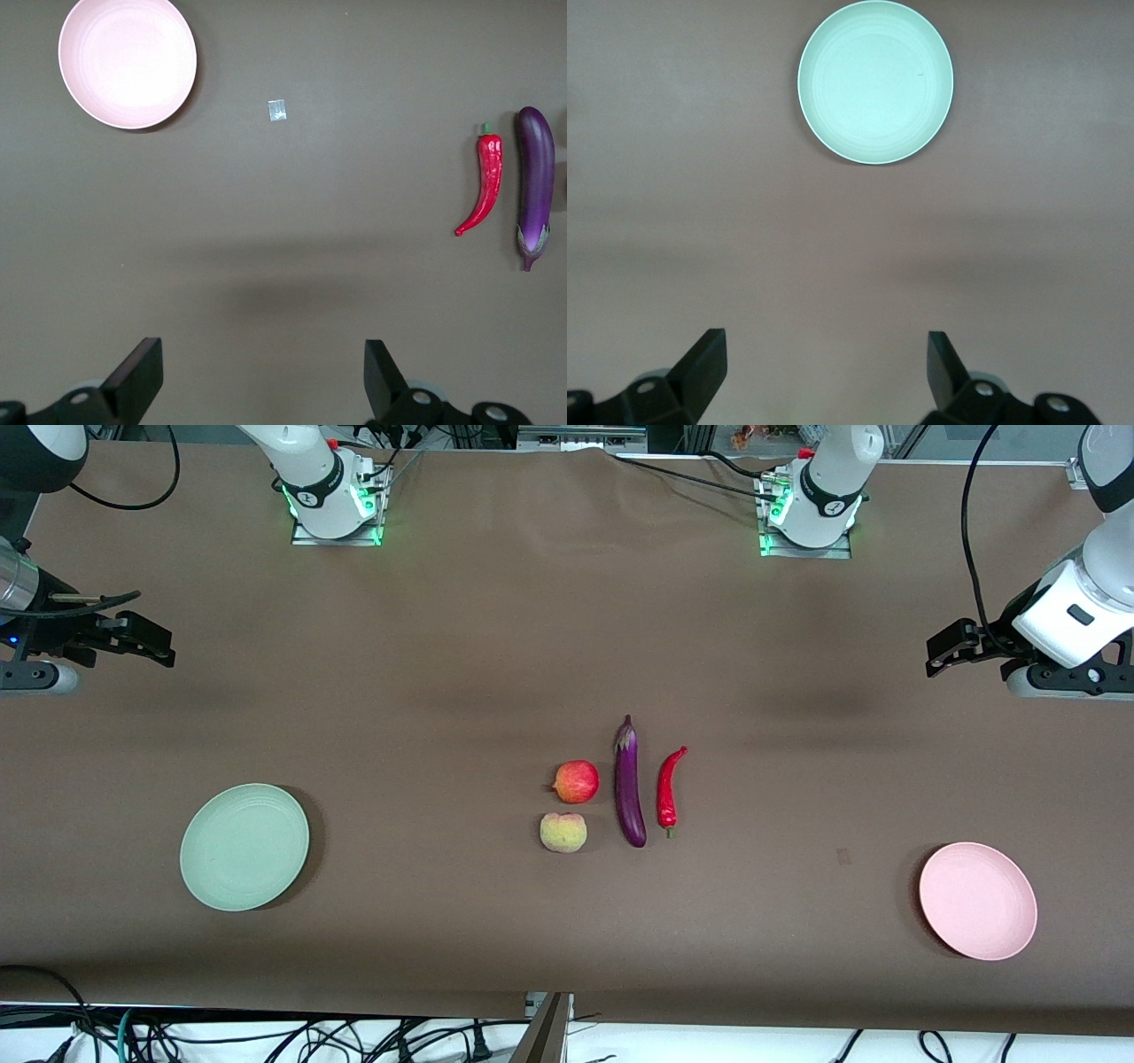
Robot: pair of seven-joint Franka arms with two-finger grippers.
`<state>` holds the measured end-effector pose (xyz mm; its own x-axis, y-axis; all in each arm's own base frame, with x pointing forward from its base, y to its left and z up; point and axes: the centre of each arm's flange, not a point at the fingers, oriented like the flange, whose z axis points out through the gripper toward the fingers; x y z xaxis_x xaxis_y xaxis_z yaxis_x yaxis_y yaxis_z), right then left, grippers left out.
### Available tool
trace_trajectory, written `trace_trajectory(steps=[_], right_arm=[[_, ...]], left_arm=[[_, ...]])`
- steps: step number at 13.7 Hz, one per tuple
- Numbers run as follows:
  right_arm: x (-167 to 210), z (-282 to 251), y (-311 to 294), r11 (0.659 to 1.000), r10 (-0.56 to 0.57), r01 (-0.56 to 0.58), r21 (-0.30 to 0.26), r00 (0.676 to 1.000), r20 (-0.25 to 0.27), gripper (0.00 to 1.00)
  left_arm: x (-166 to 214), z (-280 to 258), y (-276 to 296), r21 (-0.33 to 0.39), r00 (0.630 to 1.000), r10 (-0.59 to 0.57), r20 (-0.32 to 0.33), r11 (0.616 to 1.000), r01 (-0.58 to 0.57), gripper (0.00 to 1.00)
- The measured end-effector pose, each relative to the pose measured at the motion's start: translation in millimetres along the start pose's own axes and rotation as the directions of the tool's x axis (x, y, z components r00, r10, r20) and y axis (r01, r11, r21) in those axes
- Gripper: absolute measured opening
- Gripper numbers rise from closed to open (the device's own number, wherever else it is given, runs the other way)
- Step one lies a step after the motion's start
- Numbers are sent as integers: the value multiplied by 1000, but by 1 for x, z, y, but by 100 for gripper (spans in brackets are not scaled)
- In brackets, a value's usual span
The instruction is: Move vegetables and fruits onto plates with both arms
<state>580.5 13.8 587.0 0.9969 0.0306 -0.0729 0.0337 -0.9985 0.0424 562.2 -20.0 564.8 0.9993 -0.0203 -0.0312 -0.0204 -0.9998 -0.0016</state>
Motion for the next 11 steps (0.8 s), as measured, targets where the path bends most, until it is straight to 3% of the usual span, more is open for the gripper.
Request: trace_trajectory(steps=[6, 11], right_arm=[[14, 13, -4, 1000, -8, 8, 3, 1000, -18, 100], [18, 17, -11, 1000, -20, 21, 9, 1000, -20, 100]], left_arm=[[2, 5, 1, 0, 1000, 1, 12, 1000, -1, 100], [28, 89, 36, -22, 985, 46, 166, 999, -42, 100]])
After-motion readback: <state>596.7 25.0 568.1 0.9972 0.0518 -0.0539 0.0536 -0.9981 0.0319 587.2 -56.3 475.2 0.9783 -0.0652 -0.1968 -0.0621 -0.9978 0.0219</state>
